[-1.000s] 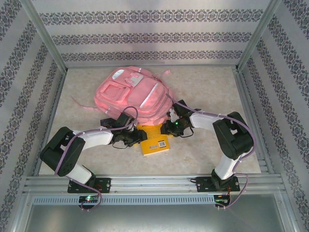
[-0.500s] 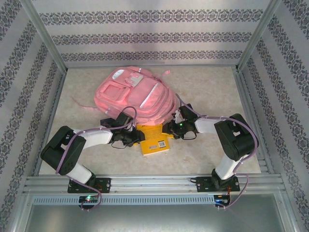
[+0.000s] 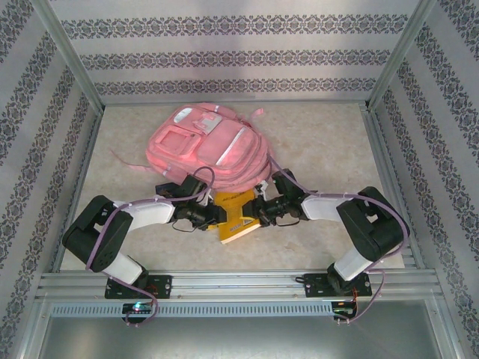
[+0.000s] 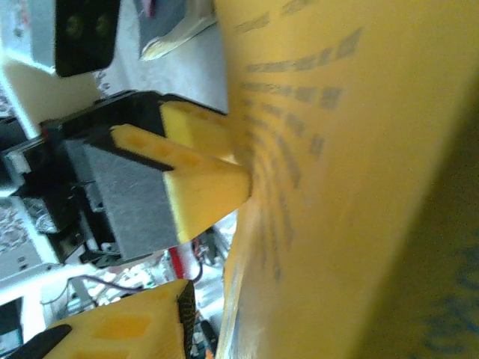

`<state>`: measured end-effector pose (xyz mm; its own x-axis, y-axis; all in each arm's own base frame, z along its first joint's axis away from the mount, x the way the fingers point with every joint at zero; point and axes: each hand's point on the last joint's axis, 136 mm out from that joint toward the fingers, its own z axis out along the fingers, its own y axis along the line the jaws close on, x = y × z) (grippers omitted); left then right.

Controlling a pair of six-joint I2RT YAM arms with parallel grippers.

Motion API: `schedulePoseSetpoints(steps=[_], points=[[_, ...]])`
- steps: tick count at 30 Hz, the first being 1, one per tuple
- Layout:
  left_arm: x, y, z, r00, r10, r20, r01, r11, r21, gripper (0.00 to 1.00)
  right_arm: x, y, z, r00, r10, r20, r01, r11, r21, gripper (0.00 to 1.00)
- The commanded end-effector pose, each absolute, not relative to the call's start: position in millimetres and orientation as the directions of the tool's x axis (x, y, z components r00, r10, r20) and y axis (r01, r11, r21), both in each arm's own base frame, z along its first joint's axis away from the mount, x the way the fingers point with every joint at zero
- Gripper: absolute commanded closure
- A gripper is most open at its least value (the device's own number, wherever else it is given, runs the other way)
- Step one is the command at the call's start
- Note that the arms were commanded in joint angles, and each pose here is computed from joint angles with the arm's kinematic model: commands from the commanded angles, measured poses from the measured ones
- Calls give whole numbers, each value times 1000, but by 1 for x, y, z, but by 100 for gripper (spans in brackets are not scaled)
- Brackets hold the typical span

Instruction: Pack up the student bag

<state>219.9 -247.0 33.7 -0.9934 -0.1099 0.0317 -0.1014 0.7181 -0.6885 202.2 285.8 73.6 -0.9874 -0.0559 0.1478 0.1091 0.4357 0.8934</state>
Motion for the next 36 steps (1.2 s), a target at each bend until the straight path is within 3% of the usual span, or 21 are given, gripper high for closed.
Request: schedulePoseSetpoints(steps=[1,4,7,11,16,21,29,33,36], points=[[213,-261,53,-1000,-18,8,-17,663,-749,63,196,294,101,-987,-130,96,49,327,944,61],[209,-262,57,-1000,-7,8,-11,651,-759,63,198,289,89,-988,-103,113,67,369,927,66],[206,-258,59,-1000,-11,4,-11,657,-754,62,204,273,71,-988,-13,156,135,429,893,80],[201,-251,63,-1000,-29,-4,-17,668,-744,54,201,247,57,-976,96,194,217,487,846,91],[198,-242,73,-998,-58,5,-43,678,-734,42,181,218,60,-961,182,207,274,548,790,96],[212,-240,98,-994,-98,-39,-35,660,-751,39,164,189,79,-953,249,173,287,561,776,99],[264,-269,178,-972,-98,-214,121,572,-811,30,189,200,170,-962,182,-203,-68,561,825,100],[281,-280,221,-945,-101,-312,223,501,-836,25,193,221,231,-919,93,-384,-301,463,833,100],[286,-281,232,-934,-81,-348,265,497,-826,24,190,234,266,-890,46,-454,-408,365,837,100]])
